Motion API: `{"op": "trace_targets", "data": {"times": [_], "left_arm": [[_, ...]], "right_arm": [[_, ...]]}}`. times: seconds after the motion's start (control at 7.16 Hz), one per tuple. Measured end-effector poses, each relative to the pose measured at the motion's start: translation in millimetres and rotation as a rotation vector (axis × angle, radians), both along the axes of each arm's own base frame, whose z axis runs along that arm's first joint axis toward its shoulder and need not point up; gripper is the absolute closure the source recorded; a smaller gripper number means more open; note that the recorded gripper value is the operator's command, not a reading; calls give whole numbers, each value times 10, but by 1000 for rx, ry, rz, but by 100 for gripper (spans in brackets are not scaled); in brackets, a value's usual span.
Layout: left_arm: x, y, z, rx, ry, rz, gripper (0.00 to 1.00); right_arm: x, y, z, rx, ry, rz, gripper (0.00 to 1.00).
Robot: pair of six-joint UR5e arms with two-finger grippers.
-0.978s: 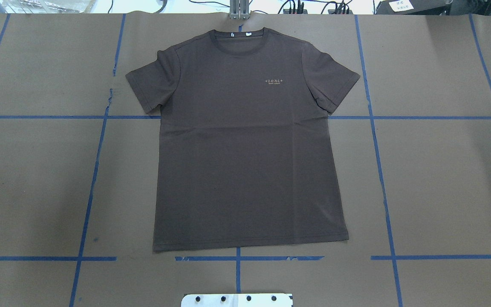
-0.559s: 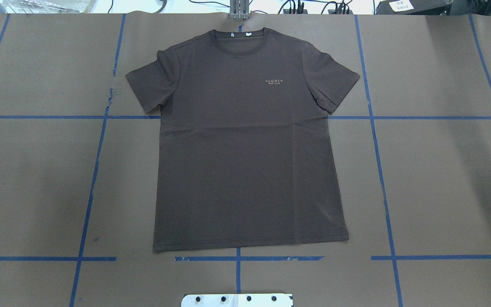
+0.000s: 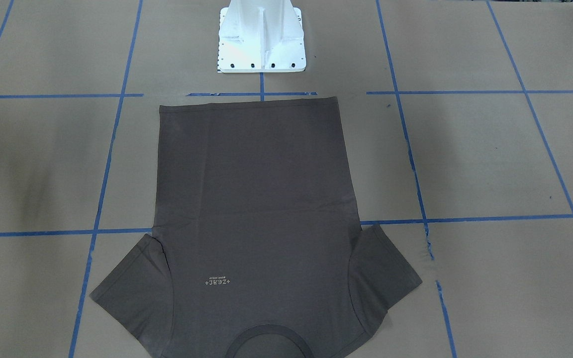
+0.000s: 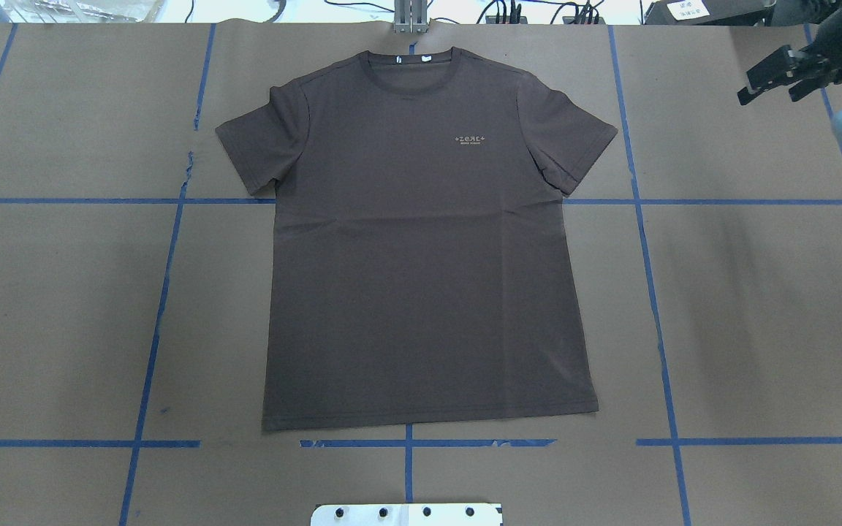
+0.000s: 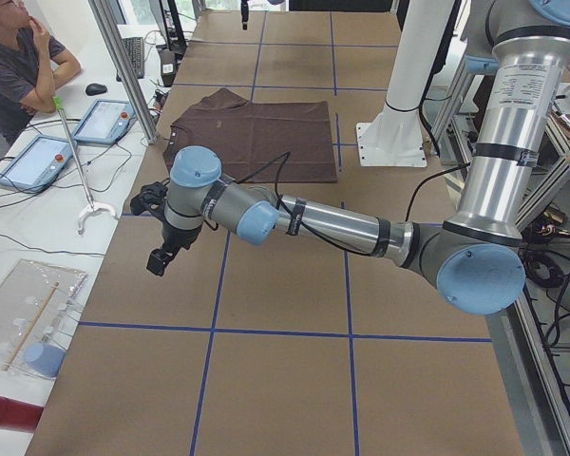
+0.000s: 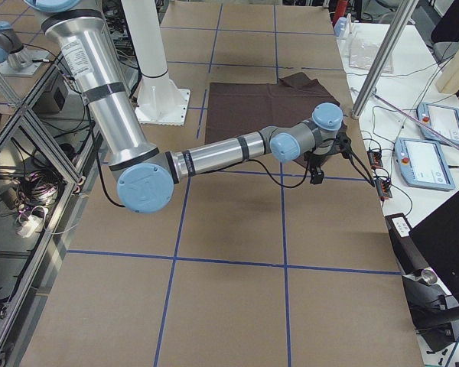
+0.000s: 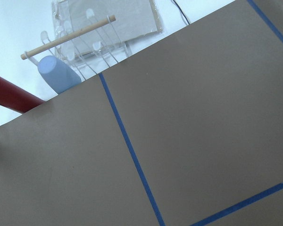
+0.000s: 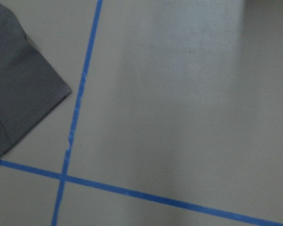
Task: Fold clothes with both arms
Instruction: 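Move the right gripper down to the sleeve nearest it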
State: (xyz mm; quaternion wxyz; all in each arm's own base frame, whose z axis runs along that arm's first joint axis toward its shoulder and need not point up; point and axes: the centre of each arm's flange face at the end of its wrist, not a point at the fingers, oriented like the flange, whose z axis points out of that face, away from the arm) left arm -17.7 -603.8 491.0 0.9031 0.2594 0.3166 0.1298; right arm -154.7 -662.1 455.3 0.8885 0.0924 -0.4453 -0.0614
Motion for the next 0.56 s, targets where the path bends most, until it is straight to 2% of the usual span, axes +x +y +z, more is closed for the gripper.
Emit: {"op": "trace_targets", "data": {"times": [0.28, 0.56], "left_arm": [[189, -59, -80, -18, 36, -27, 0], [307, -99, -130, -56, 81, -75, 0]], "right_arm": [[-749, -122, 82, 10, -11, 49, 0], [-1542, -131, -11, 1, 33, 112, 0]]}}
